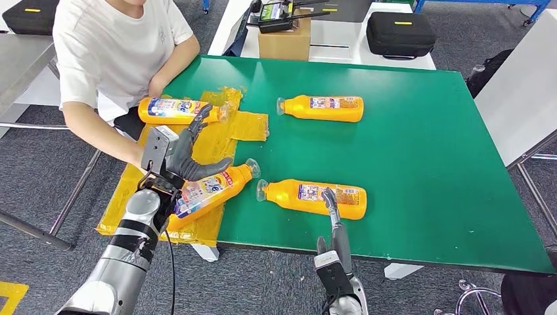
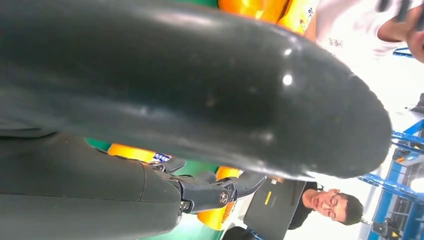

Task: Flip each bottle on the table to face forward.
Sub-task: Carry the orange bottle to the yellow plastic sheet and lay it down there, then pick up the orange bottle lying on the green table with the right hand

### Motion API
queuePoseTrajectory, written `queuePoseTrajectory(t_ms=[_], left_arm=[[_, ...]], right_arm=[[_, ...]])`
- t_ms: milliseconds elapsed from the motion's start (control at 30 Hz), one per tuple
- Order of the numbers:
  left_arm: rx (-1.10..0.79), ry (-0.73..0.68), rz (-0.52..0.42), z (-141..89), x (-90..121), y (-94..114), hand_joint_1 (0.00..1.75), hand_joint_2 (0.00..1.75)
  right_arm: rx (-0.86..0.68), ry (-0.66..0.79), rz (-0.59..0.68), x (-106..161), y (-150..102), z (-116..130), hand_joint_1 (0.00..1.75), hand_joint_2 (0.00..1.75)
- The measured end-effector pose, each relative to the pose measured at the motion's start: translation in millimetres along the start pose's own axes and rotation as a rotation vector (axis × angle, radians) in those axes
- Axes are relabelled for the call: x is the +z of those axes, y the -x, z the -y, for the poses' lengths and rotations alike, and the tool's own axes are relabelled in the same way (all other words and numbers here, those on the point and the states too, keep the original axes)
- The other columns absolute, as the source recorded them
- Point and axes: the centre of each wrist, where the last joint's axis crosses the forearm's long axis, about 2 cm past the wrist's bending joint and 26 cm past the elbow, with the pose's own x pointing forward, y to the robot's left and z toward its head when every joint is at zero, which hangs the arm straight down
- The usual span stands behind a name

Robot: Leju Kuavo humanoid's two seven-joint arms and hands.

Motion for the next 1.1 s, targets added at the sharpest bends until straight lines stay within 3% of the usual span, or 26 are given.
queuePoseTrajectory(t_ms=[333, 467, 633, 767, 1100], left_arm=[[0.014, -0.168, 0.263, 5.8, 17.6, -46.5, 0.00, 1.75], [0.109, -0.184, 0.352, 8.8, 27.8, -60.3, 0.00, 1.75], [0.141, -0.160, 0.444, 19.1, 43.5, -76.6, 0.00, 1.75], [0.138, -0.141, 0.481, 25.8, 48.3, -84.7, 0.00, 1.75], [0.167, -0.094, 0.475, 40.7, 44.3, -91.0, 0.00, 1.75]], right_arm=[[0.177, -0.020, 0.023, 0.2, 5.5, 16.3, 0.00, 0.00], [0.401, -0.050, 0.011, -5.5, 11.2, 32.7, 0.00, 0.00], [0.694, -0.112, -0.030, -24.1, 33.4, 76.9, 0.00, 0.00], [0.803, -0.138, -0.050, -37.6, 45.8, 104.6, 0.00, 0.00], [0.918, -0.252, -0.177, -55.4, 66.4, 126.7, 0.00, 0.00]])
